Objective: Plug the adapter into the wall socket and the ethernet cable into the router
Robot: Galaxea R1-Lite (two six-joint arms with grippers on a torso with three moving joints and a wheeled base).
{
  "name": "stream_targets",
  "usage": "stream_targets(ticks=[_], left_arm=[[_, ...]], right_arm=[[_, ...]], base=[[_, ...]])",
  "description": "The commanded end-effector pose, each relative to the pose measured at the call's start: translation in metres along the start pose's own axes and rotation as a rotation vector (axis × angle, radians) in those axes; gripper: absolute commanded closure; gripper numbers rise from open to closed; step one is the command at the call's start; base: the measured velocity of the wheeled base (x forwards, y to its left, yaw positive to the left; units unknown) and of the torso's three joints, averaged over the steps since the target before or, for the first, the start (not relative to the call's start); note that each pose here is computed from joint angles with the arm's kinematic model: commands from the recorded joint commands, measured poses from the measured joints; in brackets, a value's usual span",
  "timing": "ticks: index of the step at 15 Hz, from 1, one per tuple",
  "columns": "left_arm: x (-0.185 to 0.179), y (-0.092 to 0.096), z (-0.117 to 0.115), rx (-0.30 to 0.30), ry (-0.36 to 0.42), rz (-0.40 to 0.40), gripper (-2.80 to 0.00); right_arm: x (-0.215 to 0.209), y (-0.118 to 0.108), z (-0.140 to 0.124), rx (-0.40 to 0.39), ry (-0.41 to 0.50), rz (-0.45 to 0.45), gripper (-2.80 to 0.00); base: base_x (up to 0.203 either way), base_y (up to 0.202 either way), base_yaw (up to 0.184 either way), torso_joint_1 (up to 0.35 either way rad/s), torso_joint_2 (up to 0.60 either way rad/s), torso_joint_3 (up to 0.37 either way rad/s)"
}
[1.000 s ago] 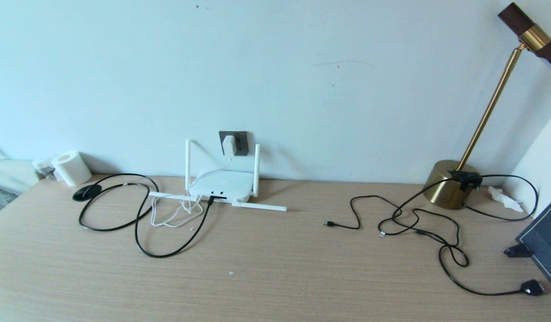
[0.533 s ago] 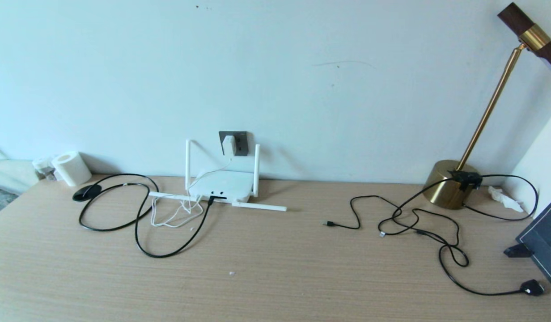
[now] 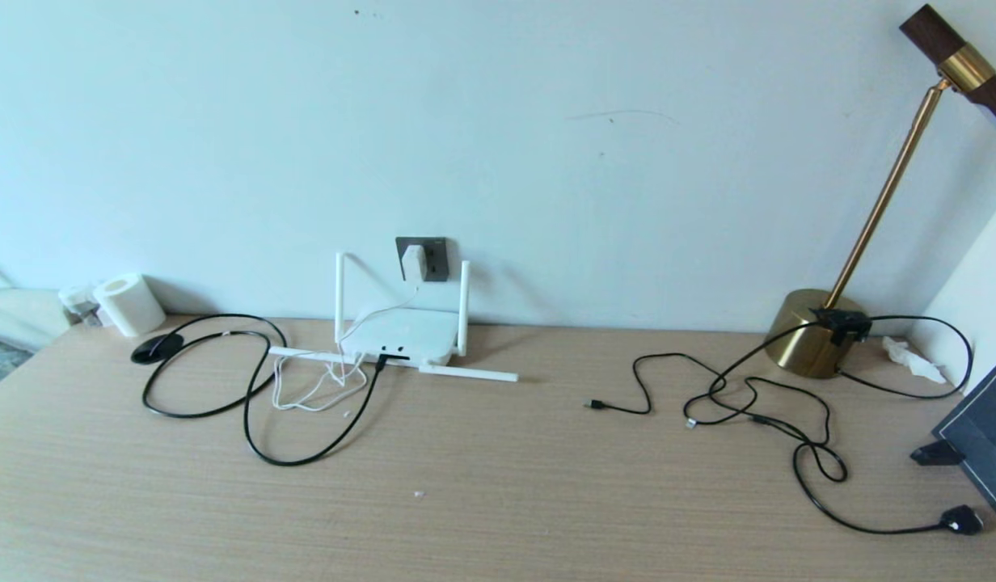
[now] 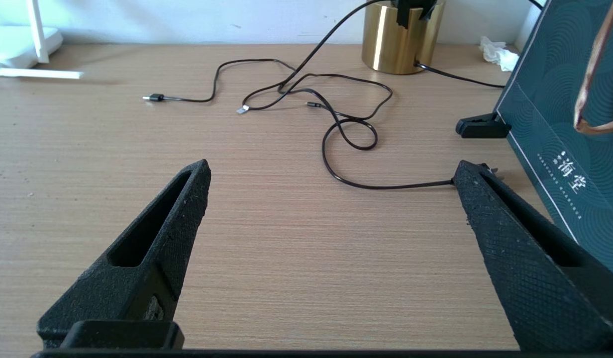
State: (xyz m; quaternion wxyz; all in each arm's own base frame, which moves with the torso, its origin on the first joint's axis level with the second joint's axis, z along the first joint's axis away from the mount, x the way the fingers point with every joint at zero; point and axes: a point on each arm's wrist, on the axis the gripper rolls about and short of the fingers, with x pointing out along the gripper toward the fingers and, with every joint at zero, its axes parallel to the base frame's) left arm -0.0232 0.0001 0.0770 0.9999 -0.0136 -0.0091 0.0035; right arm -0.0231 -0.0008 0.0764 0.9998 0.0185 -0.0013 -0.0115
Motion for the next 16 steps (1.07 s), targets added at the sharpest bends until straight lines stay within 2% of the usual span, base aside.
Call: stream_targets(ticks=[1, 16], left_arm=[[0.0005, 0.0000, -0.0001, 0.000, 0.001, 0.001, 0.00], [0.0005, 0.0000, -0.0002, 0.000, 0.003, 0.002, 0.00]], right_arm=[[0.0001, 0.0000, 0.0003, 0.000, 0.001, 0.000, -2.80], [0.0003, 0.0000, 0.0005, 0.006, -0.008, 0.000, -2.80]], base=[[0.000, 0.000, 0.000, 0.000, 0.00, 0.000], [0.000, 0.000, 0.000, 0.000, 0.00, 0.000]])
